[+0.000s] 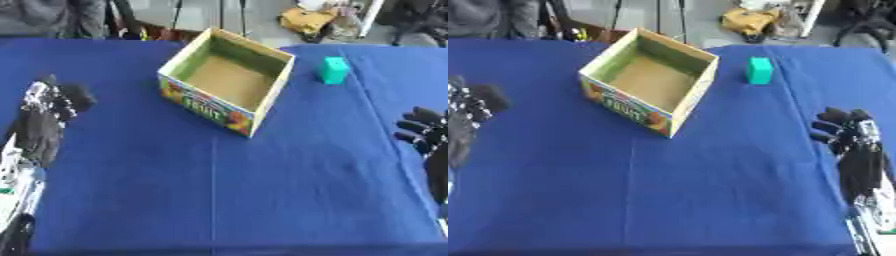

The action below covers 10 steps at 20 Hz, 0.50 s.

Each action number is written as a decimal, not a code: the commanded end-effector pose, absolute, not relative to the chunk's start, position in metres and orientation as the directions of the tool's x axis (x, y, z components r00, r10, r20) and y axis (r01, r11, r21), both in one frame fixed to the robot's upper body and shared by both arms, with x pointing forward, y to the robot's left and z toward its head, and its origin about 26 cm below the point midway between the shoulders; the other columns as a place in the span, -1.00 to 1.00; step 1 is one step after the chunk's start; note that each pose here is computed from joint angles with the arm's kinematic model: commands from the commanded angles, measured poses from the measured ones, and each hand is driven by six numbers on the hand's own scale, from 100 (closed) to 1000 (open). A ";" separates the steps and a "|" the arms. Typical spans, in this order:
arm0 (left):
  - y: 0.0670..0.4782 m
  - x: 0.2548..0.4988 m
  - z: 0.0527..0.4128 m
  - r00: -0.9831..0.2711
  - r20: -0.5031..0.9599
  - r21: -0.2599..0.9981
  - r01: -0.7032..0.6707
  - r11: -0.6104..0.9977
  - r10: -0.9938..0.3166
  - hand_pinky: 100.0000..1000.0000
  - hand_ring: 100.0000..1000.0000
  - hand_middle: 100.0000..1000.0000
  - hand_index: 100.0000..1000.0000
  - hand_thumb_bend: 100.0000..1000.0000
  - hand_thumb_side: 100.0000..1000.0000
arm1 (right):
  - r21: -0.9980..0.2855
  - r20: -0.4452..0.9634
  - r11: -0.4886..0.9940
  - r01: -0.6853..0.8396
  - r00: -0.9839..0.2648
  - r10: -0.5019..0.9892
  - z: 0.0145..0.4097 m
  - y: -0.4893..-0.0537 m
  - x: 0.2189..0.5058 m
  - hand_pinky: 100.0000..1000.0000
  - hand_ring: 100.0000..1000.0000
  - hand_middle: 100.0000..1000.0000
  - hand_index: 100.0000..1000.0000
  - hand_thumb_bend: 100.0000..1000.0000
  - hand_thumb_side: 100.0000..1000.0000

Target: Pick up objects on the table and place them in the box.

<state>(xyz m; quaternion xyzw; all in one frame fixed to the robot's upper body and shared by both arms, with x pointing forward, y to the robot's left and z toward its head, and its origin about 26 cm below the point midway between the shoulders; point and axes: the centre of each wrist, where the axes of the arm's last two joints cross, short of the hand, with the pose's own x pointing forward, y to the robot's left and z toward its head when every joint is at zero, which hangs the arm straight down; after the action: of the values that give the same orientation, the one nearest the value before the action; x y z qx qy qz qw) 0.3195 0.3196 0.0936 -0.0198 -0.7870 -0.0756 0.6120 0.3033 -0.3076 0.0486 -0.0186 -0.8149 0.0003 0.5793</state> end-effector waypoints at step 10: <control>0.320 0.320 0.104 -0.280 0.957 0.109 0.131 0.985 -0.069 0.68 0.30 0.06 0.28 -0.18 1.00 | -0.043 0.932 0.999 0.031 -0.358 0.052 0.060 -0.313 0.307 0.39 0.44 0.36 0.55 -1.00 1.00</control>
<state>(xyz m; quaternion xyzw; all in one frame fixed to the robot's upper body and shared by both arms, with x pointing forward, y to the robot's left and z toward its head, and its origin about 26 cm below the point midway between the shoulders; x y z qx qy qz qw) 0.3195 0.3196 0.0936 -0.0199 -0.7869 -0.0757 0.6121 0.3039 -0.3074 0.0494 -0.0182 -0.8157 0.0007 0.5782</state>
